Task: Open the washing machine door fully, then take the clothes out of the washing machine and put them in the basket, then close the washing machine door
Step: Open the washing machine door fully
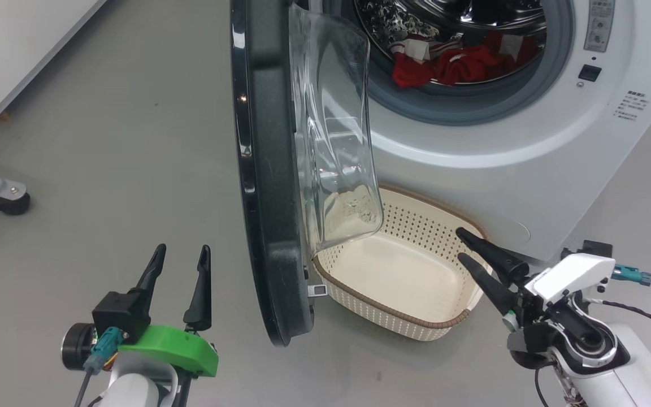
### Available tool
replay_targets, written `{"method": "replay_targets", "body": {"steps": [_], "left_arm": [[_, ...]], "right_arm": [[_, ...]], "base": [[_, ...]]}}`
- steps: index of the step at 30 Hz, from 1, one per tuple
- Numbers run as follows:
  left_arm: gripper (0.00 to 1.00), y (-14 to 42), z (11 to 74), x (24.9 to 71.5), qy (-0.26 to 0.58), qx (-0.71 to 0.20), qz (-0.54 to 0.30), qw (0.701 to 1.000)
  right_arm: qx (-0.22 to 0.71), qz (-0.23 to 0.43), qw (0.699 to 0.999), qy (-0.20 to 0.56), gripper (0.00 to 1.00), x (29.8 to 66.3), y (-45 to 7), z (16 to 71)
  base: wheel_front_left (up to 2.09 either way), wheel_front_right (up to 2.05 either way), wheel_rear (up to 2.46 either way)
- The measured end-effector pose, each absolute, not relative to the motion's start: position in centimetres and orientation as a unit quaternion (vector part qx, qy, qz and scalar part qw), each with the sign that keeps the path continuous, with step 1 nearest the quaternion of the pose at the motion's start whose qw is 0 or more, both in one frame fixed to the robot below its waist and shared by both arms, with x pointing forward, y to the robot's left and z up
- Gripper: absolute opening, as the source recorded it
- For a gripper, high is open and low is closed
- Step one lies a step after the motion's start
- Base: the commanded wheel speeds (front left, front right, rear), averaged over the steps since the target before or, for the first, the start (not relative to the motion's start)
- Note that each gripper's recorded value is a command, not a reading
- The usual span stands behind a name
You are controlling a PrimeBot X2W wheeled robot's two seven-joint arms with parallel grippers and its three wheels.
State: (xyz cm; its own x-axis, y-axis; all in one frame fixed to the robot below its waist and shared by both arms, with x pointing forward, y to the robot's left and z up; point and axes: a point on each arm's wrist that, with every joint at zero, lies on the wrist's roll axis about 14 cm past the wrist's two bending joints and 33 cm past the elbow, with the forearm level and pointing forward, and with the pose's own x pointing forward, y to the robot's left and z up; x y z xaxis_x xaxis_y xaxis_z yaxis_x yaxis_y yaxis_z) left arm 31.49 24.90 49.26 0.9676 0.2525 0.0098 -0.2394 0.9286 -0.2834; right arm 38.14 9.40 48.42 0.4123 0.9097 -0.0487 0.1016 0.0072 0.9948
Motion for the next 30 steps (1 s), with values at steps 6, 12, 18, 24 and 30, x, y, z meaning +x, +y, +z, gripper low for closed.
{"method": "replay_targets", "body": {"steps": [6,12,18,24,30], "left_arm": [[1.0,24.6,48.9,31.5,-0.019,-0.141,0.122,0.982],[1.0,24.2,48.9,31.9,-0.016,-0.133,0.113,0.984],[1.0,24.1,48.8,32.0,-0.014,-0.131,0.11,0.985],[1.0,23.9,48.7,32.1,-0.013,-0.132,0.108,0.985],[1.0,24.1,48.8,32.1,-0.015,-0.131,0.109,0.985]], "right_arm": [[0.56,0.307,0.678,0.364,1.0,39.6,5.9,46.5],[0.496,0.27,0.774,0.286,1.0,41.6,2.2,45.9],[0.396,0.253,0.859,0.203,1.0,43.1,-1.1,46.0],[0.271,0.213,0.932,0.112,1.0,44.8,-5.0,46.7],[0.137,0.197,0.968,0.073,1.0,44.9,-6.8,47.0]], "base": [[0.0,0.0,0.0],[0.0,0.0,0.0],[0.0,0.0,0.0],[0.0,0.0,0.0],[0.0,0.0,0.0]]}}
